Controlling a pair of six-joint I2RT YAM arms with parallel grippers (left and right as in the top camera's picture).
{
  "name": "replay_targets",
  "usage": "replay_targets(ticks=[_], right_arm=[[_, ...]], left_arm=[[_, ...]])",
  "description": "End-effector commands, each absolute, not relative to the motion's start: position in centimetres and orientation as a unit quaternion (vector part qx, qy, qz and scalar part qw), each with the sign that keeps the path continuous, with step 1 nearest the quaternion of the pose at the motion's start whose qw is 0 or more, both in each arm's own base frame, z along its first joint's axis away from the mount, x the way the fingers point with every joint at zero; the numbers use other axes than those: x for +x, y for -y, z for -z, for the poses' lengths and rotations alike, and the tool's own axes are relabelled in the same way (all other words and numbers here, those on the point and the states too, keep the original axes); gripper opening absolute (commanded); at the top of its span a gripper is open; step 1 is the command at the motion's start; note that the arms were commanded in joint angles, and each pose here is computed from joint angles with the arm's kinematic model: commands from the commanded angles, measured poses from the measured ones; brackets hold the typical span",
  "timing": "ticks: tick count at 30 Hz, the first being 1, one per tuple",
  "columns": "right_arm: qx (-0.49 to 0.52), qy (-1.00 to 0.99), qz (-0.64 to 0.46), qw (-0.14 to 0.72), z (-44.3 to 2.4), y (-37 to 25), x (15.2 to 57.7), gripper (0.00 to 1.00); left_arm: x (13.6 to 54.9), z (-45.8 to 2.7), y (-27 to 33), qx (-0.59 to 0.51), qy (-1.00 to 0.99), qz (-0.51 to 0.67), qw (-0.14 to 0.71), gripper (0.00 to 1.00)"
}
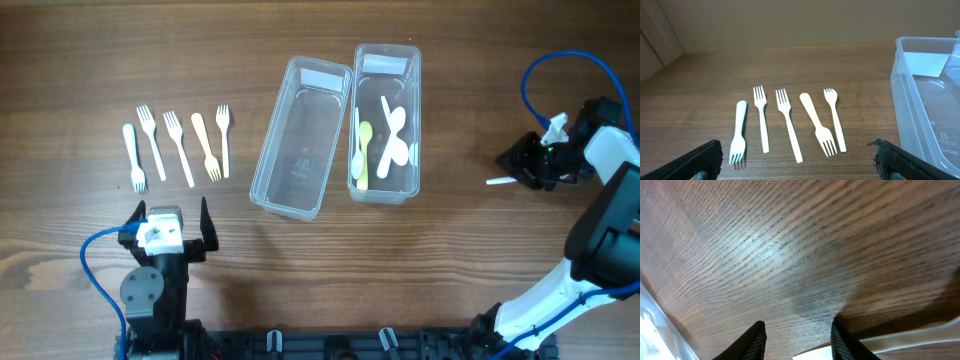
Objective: Pack container
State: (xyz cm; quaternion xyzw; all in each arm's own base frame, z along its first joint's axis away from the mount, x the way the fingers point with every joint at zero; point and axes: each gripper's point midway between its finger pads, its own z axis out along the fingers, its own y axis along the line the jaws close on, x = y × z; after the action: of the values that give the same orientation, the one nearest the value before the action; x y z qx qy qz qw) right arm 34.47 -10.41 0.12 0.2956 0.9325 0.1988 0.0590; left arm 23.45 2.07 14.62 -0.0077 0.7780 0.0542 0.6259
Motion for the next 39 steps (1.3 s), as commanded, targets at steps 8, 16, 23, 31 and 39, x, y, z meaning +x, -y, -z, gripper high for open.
replay_targets(ticks=[8, 16, 23, 31, 39], right_arm=[[0.316, -0.940, -0.121, -0.033, 3.2, 11.0, 29.9, 0.48], [0.324, -0.943, -0.080, 0.016, -1.6, 12.4, 30.0, 0.50], [0.319, -0.943, -0.059, 0.076, -5.9, 13.0, 30.4, 0.51], [0.410, -0.908, 0.011, 0.086, -5.1, 16.1, 29.2, 1.00], [0.424, -0.896, 0.035, 0.126, -5.0, 17.8, 30.4, 0.89]], left_arm=[[23.5, -14.5, -2.1, -0.001, -0.777, -0.061, 0.627, 1.00], [23.5, -14.5, -2.1, -0.001, -0.777, -0.061, 0.627, 1.00], [23.5, -14.5, -2.1, -0.001, -0.777, -0.061, 0.627, 1.00], [23.5, -14.5, -2.1, -0.001, -0.777, -0.061, 0.627, 1.00], [23.5, -14.5, -2.1, -0.001, -0.777, -0.061, 0.627, 1.00]])
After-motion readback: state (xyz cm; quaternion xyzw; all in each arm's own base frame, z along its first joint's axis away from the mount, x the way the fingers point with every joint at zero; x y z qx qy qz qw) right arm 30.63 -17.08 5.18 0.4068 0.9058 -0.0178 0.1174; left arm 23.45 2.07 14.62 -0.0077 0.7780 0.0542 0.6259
